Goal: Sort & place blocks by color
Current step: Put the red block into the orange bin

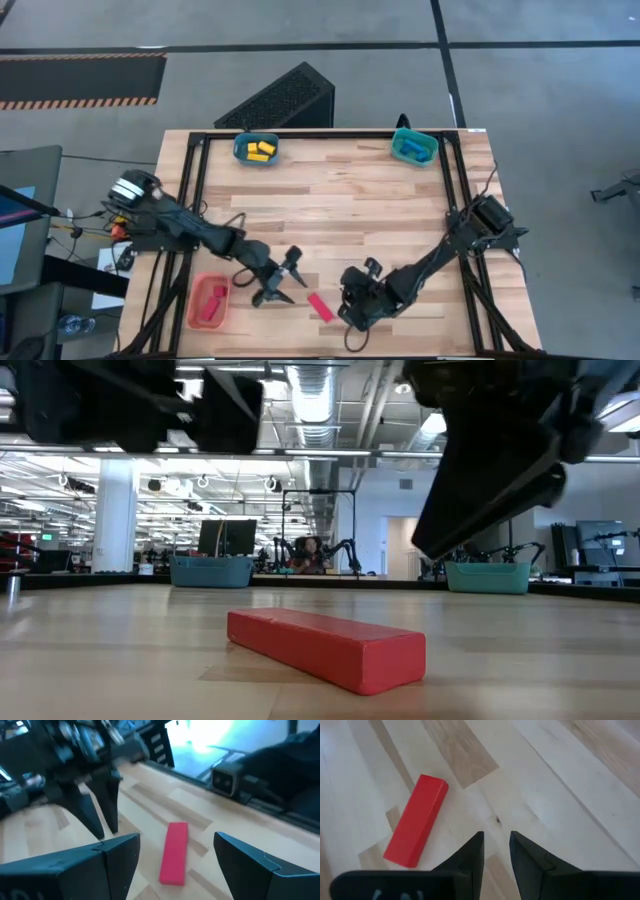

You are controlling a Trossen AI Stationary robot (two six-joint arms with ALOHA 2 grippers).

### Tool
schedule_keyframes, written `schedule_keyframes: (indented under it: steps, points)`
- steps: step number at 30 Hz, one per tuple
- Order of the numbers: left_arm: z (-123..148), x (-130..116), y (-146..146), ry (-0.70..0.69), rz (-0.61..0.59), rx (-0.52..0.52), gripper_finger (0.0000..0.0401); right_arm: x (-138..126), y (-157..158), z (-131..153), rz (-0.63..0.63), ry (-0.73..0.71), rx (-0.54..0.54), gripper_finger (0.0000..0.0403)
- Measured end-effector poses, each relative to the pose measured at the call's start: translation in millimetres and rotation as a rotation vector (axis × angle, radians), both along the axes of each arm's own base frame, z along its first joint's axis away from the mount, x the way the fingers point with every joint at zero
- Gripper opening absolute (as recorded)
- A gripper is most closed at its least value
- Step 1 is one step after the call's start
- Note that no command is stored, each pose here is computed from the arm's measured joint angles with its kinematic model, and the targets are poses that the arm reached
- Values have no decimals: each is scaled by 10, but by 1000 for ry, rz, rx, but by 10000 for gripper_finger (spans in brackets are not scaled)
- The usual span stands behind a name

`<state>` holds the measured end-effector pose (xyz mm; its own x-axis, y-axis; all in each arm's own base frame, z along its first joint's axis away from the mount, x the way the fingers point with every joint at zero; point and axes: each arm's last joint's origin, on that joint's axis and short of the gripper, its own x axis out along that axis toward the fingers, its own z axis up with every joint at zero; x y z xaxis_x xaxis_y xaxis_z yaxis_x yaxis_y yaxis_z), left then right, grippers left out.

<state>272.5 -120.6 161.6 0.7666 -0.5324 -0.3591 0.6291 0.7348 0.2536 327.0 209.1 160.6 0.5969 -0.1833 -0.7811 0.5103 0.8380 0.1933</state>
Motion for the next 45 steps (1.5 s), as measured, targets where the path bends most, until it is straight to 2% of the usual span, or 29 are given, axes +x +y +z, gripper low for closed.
schedule_keyframes:
  steps: [4,8,11,15,19,24,27,29,32,33,38,44,45]
  points:
    - [-163,265,-17,56,-31,-6,245,-71,100,4,-33,-30,9,113]
    - [-255,484,37,116,-91,-86,245,-98,134,3,-37,-33,16,113]
    - [-373,599,102,168,-63,-108,245,-103,126,-1,-38,-25,9,113]
    - [-616,696,123,222,-101,-57,245,-104,101,-8,-42,-11,-3,113]
    - [-833,801,27,261,-119,-36,245,-110,68,-18,-47,12,-20,113]
    - [-903,910,-18,318,-120,-24,242,-96,17,-25,-16,40,-62,113]
    - [-916,908,-16,341,-92,-27,216,-69,-43,-30,7,62,-98,113]
    - [-916,907,-12,356,-66,-25,182,-52,-92,-34,15,79,-119,113]
    - [-901,898,-7,369,-37,-8,108,-31,-154,-39,21,101,-142,113]
    - [-889,891,0,382,-29,-3,96,-30,-169,-41,21,109,-148,113]
    - [-673,829,75,441,54,11,96,-58,-244,-61,13,169,-191,113]
    - [-194,648,53,371,365,210,96,-2,-472,-56,-26,197,-339,113]
    - [-131,609,37,372,390,217,96,22,-529,-54,-27,204,-365,113]
